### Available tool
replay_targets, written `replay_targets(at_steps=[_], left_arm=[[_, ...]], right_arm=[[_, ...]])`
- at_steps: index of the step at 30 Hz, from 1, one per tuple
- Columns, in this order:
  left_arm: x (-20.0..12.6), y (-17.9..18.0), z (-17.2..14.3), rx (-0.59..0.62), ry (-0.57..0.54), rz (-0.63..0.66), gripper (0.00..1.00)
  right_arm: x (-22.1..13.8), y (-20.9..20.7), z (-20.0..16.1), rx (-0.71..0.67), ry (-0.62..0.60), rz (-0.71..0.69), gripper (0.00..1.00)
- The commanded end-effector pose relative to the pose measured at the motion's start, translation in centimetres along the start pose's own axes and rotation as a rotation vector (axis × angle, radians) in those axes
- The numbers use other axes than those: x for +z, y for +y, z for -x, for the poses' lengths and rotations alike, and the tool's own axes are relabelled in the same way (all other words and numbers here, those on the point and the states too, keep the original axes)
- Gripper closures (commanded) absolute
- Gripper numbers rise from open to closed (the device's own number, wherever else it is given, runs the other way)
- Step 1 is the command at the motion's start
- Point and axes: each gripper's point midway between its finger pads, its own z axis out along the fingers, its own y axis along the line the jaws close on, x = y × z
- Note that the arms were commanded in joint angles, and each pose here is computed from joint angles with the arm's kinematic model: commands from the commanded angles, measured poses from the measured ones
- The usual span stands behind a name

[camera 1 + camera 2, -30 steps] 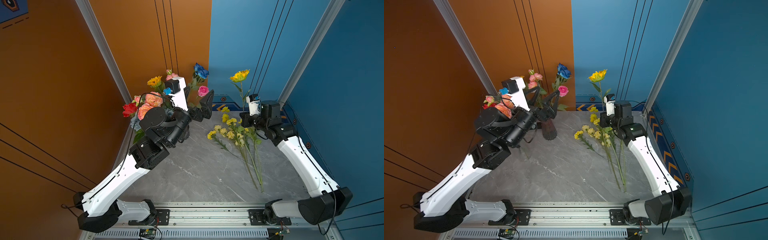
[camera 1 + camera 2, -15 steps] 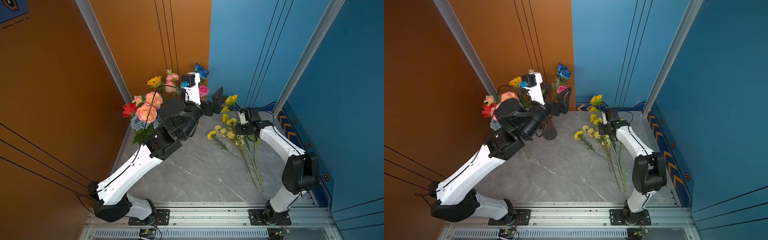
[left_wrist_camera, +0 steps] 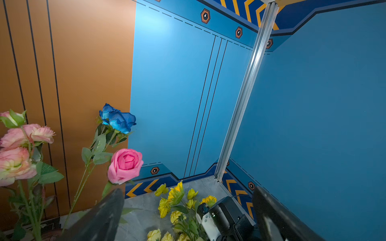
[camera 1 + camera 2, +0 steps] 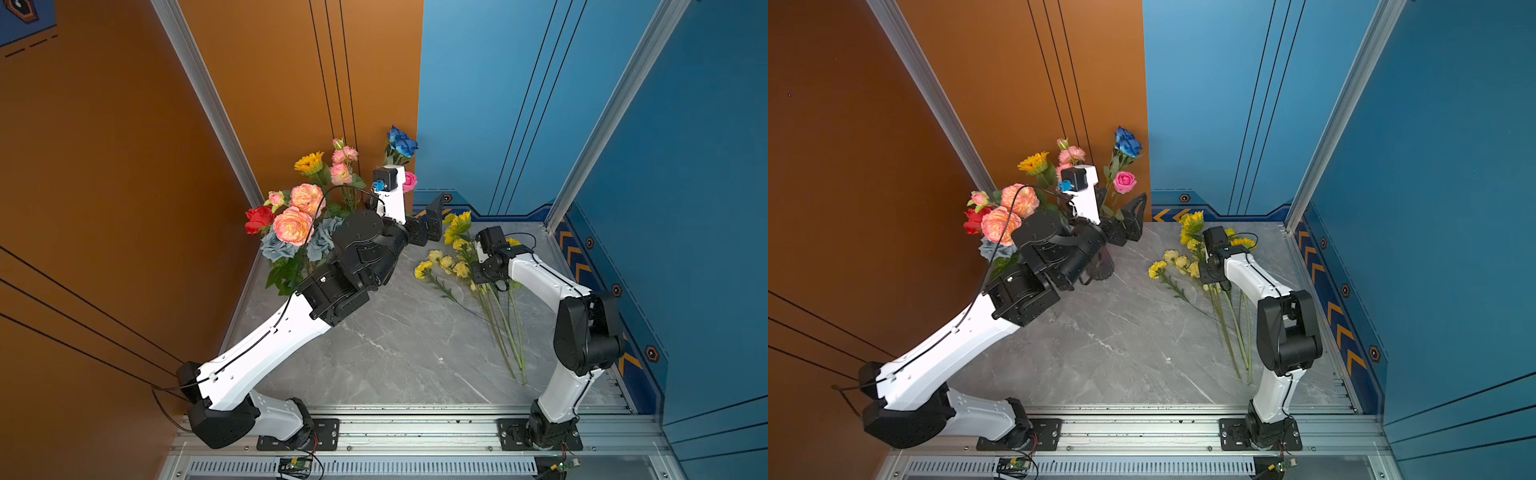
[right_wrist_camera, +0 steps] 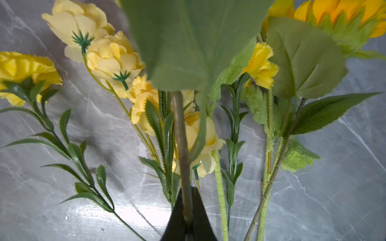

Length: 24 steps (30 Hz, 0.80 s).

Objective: Pick out yellow flowers from the vase
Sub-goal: Place the flower at the center of the board.

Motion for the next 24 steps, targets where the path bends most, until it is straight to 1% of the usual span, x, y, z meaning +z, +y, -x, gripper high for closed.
replay_targets(at_steps=[1,2,4,6,9,12,15,18,21,24], left_arm=[[-1.6,1.1,3.5,-0.062,-0.097,0.029,0.02],[-1.6,1.3,3.5,-0.061,-0.098,0.034,0.02],[-1.7,1.5,3.4,-0.062,-0.097,0.041,0.02],[-1.7,1.8,3.4,-0.065,-0.099,0.047,0.02],[-1.8,2.2,3.6,-0.063,-0.103,0.059,0.02],[-1.8,2.6,3.8,-0.062,-0.108,0.065,0.02],[-1.7,2.7,3.8,-0.045,-0.107,0.061,0.02],[-1.6,2.9,3.7,-0.034,-0.107,0.069,0.02],[-1.5,3.3,4.0,-0.032,-0.112,0.073,0.02],[-1.4,4.0,4.6,-0.032,-0.129,0.08,0.02]], right_arm=[[0.1,-0.5,-1.1,-0.03,0.042,-0.051,0.88],[0.0,-0.5,-1.0,-0.03,0.039,-0.055,0.85],[-0.2,-0.6,-0.8,-0.039,0.038,-0.064,0.76],[-0.6,-0.9,-0.7,-0.046,0.04,-0.082,0.7],[-1.6,-1.0,-0.1,-0.041,0.016,-0.082,0.58],[-3.2,-0.9,0.8,-0.024,-0.028,-0.065,0.54],[-4.9,-1.0,1.7,-0.016,-0.076,-0.057,0.47],[-7.1,-1.0,2.7,-0.004,-0.135,-0.046,0.45],[-9.7,-1.0,3.7,0.01,-0.199,-0.028,0.37],[-12.7,-0.8,4.7,0.019,-0.275,-0.005,0.27]])
